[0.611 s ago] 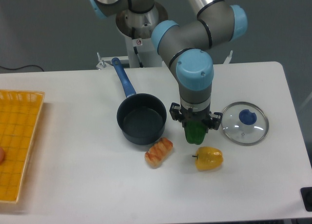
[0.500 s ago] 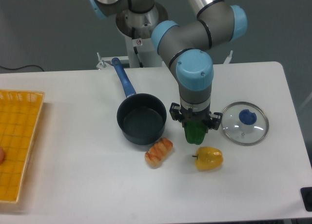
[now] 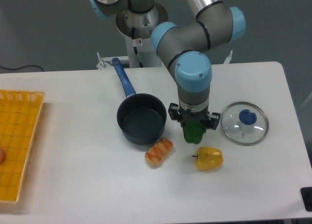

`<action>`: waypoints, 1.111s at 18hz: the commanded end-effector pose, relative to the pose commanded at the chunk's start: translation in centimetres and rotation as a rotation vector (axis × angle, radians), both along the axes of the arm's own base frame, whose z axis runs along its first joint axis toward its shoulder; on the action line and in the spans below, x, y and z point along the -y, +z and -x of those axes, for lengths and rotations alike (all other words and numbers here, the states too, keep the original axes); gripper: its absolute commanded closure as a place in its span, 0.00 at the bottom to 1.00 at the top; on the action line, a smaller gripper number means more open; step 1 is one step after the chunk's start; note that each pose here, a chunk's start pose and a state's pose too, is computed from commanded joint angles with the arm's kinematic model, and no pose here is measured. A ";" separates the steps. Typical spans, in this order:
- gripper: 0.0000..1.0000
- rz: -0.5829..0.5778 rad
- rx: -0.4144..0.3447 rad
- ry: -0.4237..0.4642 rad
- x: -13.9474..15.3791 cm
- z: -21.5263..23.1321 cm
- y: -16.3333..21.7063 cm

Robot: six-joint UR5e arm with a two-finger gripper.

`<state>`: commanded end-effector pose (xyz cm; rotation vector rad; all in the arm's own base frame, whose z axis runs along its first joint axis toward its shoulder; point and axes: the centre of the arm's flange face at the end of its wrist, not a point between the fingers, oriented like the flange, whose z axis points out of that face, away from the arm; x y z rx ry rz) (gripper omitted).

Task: Place the green chilies in the pot
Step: 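Hold the green chili in the gripper above the table, then carry the held green chili over the dark blue saucepan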

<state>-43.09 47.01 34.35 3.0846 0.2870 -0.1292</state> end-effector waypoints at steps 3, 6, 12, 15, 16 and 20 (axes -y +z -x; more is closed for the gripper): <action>0.43 -0.021 0.036 0.043 -0.4 -0.9 -1.0; 0.43 -0.030 0.026 0.026 -2.4 -3.1 -1.1; 0.43 -0.009 0.052 -0.010 -3.4 -7.7 -2.1; 0.43 0.000 0.061 -0.042 -3.3 -10.7 -2.2; 0.43 0.005 0.063 -0.049 -3.3 -11.5 -2.4; 0.43 0.004 0.061 -0.080 -3.7 -13.5 -1.8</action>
